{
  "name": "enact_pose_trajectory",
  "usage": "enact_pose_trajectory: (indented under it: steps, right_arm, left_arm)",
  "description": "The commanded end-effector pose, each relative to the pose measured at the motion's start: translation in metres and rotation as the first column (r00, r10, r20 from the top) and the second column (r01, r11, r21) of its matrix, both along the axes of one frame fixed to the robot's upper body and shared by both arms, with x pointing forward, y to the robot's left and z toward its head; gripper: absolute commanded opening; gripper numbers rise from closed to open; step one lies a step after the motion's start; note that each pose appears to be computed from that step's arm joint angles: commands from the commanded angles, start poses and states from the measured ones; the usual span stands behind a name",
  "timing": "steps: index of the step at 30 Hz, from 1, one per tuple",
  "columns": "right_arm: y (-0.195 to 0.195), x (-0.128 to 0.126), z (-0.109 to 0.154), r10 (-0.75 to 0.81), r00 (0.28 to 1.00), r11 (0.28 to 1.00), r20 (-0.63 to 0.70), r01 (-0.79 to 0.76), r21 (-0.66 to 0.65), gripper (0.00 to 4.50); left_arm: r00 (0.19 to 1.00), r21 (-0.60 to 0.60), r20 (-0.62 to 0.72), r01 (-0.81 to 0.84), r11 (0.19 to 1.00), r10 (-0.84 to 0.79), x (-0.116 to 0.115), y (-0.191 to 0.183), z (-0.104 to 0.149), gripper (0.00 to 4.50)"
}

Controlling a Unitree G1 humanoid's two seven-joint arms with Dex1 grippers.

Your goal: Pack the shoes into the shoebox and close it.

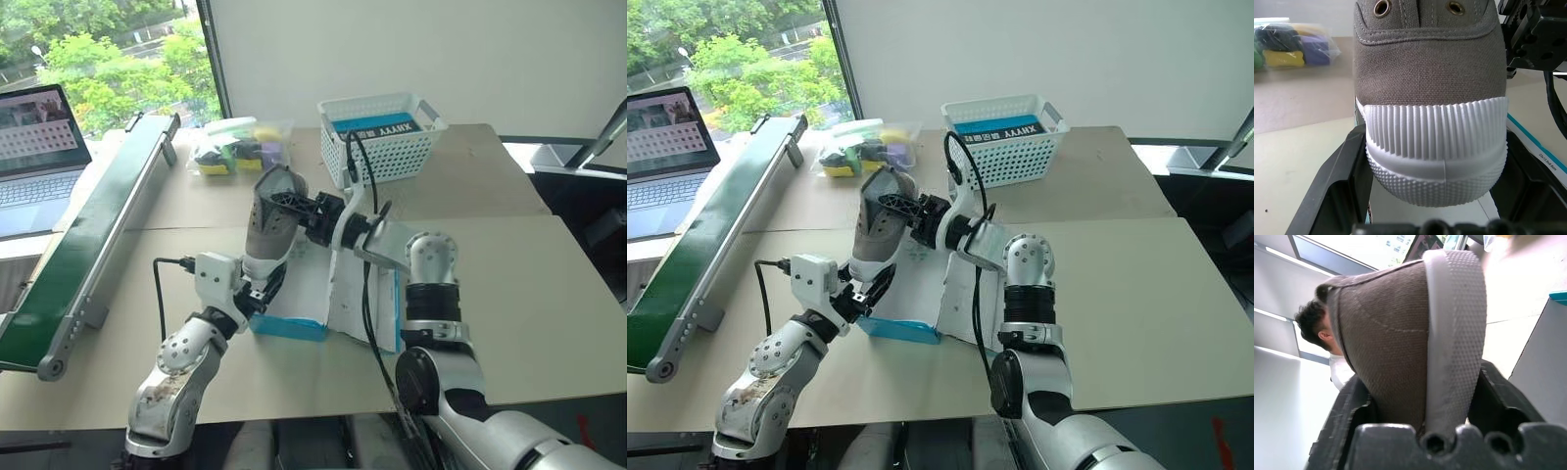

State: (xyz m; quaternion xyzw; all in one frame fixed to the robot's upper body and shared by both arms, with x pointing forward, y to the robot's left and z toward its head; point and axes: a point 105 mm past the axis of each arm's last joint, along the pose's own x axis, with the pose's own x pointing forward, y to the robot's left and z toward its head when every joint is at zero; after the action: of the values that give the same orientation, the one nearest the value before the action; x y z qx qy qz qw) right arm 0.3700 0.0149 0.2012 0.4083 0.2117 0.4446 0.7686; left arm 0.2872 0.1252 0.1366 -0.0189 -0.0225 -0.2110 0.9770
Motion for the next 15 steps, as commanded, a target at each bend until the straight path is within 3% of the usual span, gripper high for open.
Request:
enact_pose_trajectory:
  steps: [1, 2, 3, 5, 7, 11, 15]
  right_arm:
    - [0.041, -0.027, 0.032, 0.138, 0.988, 0.984, 0.075, -0.146, 0.103, 0.79]
    - [0.040, -0.027, 0.031, 0.132, 0.988, 0.986, 0.076, -0.139, 0.092, 0.74]
    - [0.039, -0.026, 0.031, 0.122, 0.990, 0.988, 0.077, -0.129, 0.086, 0.58]
    - [0.032, -0.016, 0.031, 0.044, 0.995, 0.998, 0.092, -0.049, 0.050, 0.54]
    - [0.021, -0.002, 0.033, -0.067, 0.991, 0.998, 0.114, 0.068, -0.006, 0.54]
    - [-0.010, 0.023, 0.017, -0.246, 0.965, 0.930, 0.091, 0.262, -0.259, 0.54]
    - [-0.034, 0.016, 0.007, -0.239, 0.969, 0.870, 0.054, 0.239, -0.432, 0.54]
  left_arm:
    - [0.998, 0.034, 0.055, -0.013, 0.999, 0.011, 0.000, 0.001, 0.011, 2.93]
    - [0.999, 0.065, 0.049, -0.001, 0.998, -0.003, -0.001, -0.001, 0.008, 2.93]
    - [0.999, 0.095, 0.044, 0.012, 0.995, -0.016, -0.002, -0.003, 0.006, 3.71]
    - [0.997, 0.138, 0.028, 0.062, 0.988, -0.067, -0.008, -0.010, 0.001, 4.42]
    - [0.995, 0.149, 0.026, 0.094, 0.984, -0.099, -0.013, -0.013, 0.002, 4.47]
    - [0.989, 0.221, 0.006, 0.144, 0.964, -0.149, -0.026, -0.010, -0.003, 4.47]
    - [0.990, 0.256, -0.005, 0.139, 0.957, -0.142, -0.030, 0.002, -0.003, 4.47]
